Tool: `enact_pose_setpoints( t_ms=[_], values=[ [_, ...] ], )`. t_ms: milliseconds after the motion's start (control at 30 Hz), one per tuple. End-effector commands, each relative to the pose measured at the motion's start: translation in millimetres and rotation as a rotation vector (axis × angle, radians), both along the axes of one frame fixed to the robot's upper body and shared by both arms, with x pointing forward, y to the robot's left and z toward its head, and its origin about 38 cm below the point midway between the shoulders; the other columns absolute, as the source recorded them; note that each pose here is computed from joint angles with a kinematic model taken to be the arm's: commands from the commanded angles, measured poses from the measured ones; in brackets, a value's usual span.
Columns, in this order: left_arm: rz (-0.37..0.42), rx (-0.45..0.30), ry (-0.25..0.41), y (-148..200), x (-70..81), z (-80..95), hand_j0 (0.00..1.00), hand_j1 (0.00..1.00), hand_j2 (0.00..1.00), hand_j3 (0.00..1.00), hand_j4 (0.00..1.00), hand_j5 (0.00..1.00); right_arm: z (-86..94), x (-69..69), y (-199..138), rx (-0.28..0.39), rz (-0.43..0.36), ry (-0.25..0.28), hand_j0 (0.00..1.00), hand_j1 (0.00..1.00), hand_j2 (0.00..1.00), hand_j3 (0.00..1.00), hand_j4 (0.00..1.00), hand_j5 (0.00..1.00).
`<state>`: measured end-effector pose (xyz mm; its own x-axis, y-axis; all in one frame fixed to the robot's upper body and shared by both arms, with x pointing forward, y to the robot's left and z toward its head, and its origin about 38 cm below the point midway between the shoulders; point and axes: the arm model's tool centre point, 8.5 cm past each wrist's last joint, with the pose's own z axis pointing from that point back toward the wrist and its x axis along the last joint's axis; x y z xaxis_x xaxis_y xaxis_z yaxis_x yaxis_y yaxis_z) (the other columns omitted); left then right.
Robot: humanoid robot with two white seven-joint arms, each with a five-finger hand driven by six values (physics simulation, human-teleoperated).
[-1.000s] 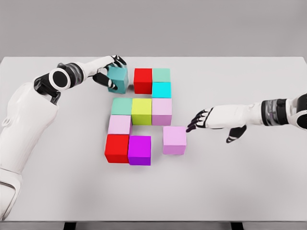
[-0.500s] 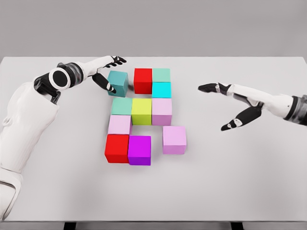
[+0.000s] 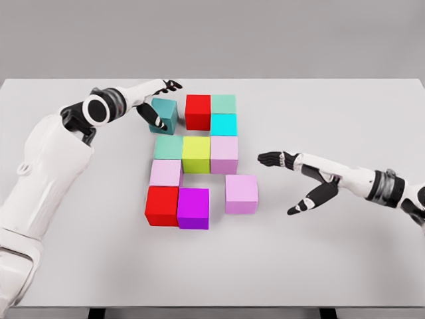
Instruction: Assemble the squares on the desktop into the number 2
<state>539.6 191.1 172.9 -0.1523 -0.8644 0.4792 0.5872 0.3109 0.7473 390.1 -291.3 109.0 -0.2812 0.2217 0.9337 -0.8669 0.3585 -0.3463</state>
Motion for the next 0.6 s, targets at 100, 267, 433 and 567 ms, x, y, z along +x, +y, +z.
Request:
enact_pose_setpoints(
  t_ms=[100, 267, 433, 567],
  values=[
    [-0.004, 0.024, -0.008, -5, -0.2, -1.4, 0.95, 0.95, 0.95, 0.95, 0.95, 0.95, -11.9, -7.0, 20, 0.014, 0.044, 0.03, 1.0, 1.0, 1.0, 1.0, 1.0, 1.0],
    [-0.007, 0.045, -0.016, -9, -0.3, -2.5, 0.93, 0.93, 0.93, 0.93, 0.93, 0.93, -16.0, -13.7, 30, 0.02, 0.076, 0.044, 1.0, 1.0, 1.0, 1.0, 1.0, 1.0],
    [-0.006, 0.045, -0.018, -8, -0.2, -1.8, 0.93, 0.93, 0.93, 0.93, 0.93, 0.93, -14.3, -20.6, 39, 0.033, 0.109, 0.042, 1.0, 1.0, 1.0, 1.0, 1.0, 1.0],
    [0.009, 0.065, -0.035, -4, 1.6, 1.5, 0.92, 0.92, 0.92, 0.92, 0.92, 0.92, -12.5, -22.1, 42, 0.037, 0.12, 0.037, 1.0, 1.0, 1.0, 1.0, 1.0, 1.0]
  ],
)
